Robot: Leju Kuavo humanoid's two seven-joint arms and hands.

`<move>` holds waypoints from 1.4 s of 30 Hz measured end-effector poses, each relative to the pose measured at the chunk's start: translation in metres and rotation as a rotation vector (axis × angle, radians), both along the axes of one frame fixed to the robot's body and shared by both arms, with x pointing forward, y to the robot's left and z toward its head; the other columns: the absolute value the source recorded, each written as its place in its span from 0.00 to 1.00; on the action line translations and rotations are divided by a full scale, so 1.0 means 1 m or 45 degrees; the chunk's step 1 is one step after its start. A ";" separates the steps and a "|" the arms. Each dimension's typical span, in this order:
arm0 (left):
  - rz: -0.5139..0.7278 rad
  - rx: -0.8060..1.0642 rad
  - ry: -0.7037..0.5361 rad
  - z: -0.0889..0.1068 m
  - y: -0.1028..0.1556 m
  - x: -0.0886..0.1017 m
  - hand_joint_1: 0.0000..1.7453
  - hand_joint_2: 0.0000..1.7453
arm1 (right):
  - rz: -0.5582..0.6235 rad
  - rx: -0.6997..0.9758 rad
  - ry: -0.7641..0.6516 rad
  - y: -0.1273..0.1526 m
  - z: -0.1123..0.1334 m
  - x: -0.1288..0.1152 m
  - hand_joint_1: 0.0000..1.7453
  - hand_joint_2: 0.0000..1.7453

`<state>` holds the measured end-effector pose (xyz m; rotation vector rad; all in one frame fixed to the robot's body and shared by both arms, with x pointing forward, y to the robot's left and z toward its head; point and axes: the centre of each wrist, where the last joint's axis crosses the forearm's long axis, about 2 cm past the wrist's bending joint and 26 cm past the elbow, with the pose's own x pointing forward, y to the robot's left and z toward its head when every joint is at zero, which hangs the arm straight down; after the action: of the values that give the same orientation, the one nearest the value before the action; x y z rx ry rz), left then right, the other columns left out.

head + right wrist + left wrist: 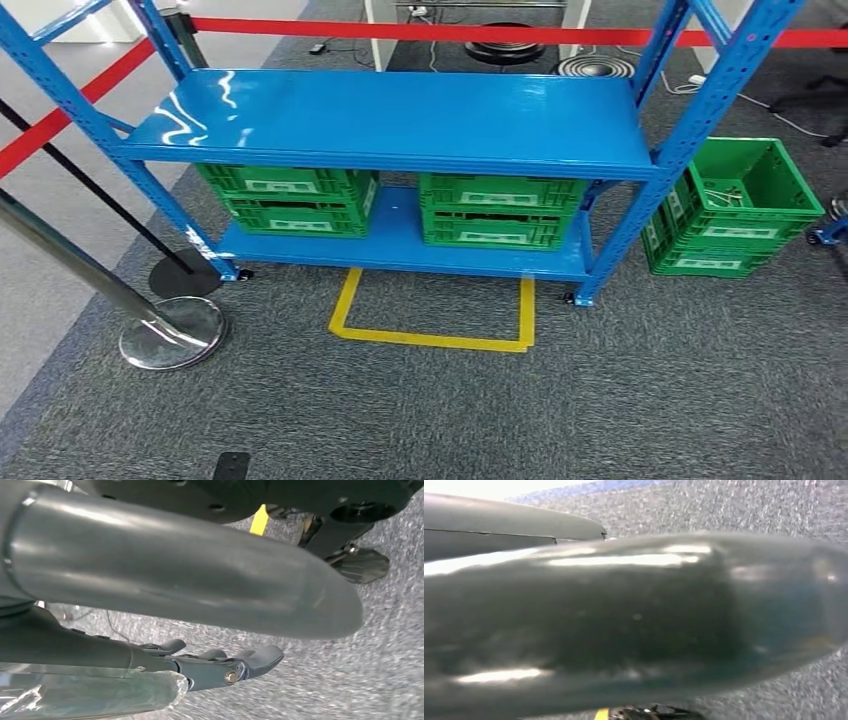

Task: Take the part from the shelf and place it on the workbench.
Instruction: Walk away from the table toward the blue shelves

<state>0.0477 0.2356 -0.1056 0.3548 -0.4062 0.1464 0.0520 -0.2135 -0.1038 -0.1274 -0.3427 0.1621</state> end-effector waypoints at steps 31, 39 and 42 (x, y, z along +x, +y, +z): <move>0.021 -0.029 -0.145 -0.001 0.002 -0.002 0.00 1.00 | -0.019 -0.063 0.094 0.001 0.000 0.000 0.00 1.00; 0.024 -0.064 -0.088 -0.004 0.009 -0.018 0.00 1.00 | -0.083 -0.058 0.068 -0.011 0.000 0.008 0.00 1.00; 0.025 -0.084 -0.066 -0.004 0.013 -0.022 0.00 1.00 | -0.108 -0.056 0.069 -0.018 -0.001 0.006 0.00 1.00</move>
<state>0.0260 0.2485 -0.1099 0.2906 -0.4484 0.1880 0.0577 -0.2311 -0.1049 -0.1800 -0.2792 0.0892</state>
